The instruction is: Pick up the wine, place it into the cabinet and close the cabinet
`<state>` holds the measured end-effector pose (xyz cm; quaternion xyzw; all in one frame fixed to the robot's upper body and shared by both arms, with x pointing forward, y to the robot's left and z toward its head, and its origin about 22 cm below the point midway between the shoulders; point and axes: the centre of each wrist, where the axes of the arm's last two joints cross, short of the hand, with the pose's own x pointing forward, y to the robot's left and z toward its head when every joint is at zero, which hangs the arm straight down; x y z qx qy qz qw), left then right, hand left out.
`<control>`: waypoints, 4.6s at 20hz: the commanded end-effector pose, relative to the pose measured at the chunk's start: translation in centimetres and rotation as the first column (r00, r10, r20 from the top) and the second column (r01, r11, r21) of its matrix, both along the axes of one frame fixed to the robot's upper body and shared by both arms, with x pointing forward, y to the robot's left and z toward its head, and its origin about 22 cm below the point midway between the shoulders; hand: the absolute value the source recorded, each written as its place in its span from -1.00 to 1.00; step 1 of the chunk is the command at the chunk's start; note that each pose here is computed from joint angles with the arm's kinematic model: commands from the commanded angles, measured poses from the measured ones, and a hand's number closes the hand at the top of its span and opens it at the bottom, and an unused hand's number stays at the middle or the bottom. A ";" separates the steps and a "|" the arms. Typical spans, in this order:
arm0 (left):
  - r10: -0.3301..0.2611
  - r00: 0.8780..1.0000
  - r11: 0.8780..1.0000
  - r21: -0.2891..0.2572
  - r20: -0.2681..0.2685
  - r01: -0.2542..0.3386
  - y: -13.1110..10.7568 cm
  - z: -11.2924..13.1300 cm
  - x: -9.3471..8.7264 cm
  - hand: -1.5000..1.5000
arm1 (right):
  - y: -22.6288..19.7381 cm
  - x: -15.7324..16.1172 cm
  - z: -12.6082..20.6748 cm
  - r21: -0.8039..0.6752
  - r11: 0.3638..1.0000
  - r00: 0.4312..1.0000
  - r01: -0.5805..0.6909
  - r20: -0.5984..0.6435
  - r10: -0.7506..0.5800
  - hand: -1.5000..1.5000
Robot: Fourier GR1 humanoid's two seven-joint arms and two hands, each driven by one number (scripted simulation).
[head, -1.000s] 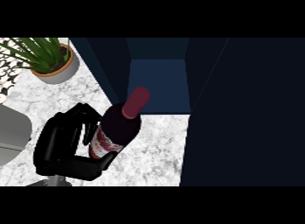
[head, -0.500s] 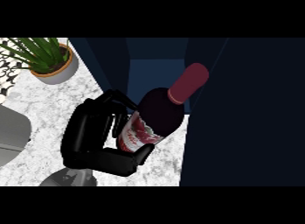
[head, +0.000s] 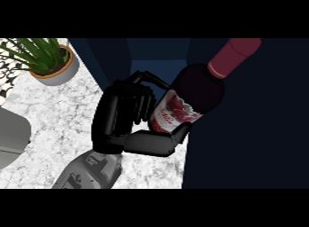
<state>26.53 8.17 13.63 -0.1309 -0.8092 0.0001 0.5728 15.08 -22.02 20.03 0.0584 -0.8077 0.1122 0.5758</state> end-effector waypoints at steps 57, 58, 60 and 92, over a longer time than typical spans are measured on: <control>0.233 0.970 0.972 0.060 -0.068 -0.229 1.7 -10.1 11.5 1.00 | -0.3 -2.1 1.6 0.037 0.996 0.996 -0.082 0.040 0.081 -1.00; 0.216 0.973 0.975 0.070 -0.087 -0.210 1.8 -10.8 11.2 1.00 | 0.4 -2.3 0.2 0.064 0.996 0.998 -0.063 0.030 0.061 -1.00; 0.265 0.961 0.960 0.111 -0.079 -0.255 0.9 -9.3 12.7 1.00 | -0.2 -1.9 1.5 0.042 0.996 0.996 -0.083 0.019 0.082 -1.00; 0.381 0.919 0.924 0.005 -0.101 -0.383 1.9 -9.5 16.8 1.00 | 0.7 -0.4 -0.3 0.086 0.991 0.994 -0.104 0.035 0.102 -1.00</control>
